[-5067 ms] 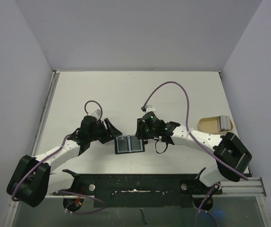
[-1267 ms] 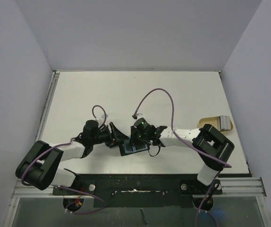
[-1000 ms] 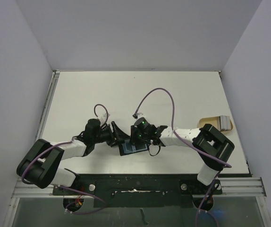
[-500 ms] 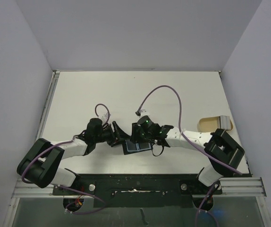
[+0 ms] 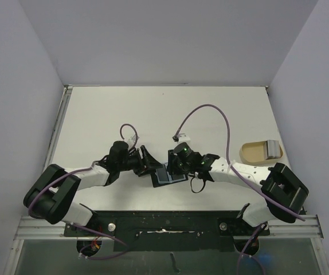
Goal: Put the credit cards into the card holder
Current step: Turn over the card slot in the card holder.
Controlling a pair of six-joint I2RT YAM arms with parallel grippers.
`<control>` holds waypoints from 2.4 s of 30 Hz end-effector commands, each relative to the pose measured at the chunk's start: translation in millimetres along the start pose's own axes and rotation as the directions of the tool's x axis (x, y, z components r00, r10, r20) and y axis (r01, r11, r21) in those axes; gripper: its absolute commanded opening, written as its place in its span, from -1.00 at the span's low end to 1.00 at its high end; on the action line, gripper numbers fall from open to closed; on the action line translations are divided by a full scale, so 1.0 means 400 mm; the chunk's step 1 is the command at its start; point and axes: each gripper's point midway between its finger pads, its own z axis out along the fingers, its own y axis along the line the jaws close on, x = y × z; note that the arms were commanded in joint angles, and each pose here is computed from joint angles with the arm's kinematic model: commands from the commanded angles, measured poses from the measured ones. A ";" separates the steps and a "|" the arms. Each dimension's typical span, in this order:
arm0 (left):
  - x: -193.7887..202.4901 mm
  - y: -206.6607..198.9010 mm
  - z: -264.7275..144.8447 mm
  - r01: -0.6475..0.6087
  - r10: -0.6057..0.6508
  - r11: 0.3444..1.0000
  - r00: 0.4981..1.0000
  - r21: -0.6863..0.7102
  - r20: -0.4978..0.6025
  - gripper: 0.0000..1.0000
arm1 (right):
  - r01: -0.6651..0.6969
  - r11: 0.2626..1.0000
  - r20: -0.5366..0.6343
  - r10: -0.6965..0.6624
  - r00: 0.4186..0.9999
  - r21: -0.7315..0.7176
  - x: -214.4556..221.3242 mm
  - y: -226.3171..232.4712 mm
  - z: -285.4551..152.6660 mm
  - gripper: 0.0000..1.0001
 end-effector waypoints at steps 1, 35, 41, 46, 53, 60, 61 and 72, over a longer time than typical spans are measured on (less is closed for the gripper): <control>-0.034 -0.067 0.019 -0.055 0.052 0.996 0.998 0.066 0.033 0.10 | -0.007 0.999 0.074 0.004 0.997 0.037 -0.045 -0.037 -0.018 -0.26; -0.041 -0.093 0.057 -0.078 0.076 0.995 0.997 0.067 0.021 0.10 | 0.015 0.971 0.017 -0.020 1.000 0.237 -0.044 -0.243 -0.007 0.16; -0.043 -0.095 0.058 -0.078 0.077 0.995 0.997 0.069 0.020 0.10 | 0.008 0.970 0.009 -0.010 1.000 0.241 -0.031 -0.257 0.005 0.16; -0.040 -0.110 0.061 -0.084 0.084 0.993 0.996 0.086 0.012 0.10 | -0.007 0.984 -0.015 0.010 1.000 0.176 0.002 -0.246 0.039 -0.05; -0.036 -0.122 0.072 -0.090 0.090 0.991 0.996 0.094 0.004 0.10 | -0.058 0.995 -0.019 0.060 0.998 0.076 0.038 -0.207 0.053 -0.24; -0.033 -0.127 0.086 -0.095 0.096 0.991 0.995 0.095 -0.004 0.10 | -0.073 0.997 -0.034 0.074 0.997 0.020 0.063 -0.170 0.061 -0.27; -0.032 -0.125 0.088 -0.094 0.095 0.991 0.995 0.093 -0.005 0.10 | -0.075 0.997 -0.033 0.075 0.997 0.011 0.064 -0.163 0.060 -0.26; -0.026 -0.132 0.094 -0.096 0.098 0.990 0.995 0.098 -0.009 0.10 | -0.077 0.997 -0.024 0.077 0.997 -0.016 0.061 -0.124 0.046 -0.19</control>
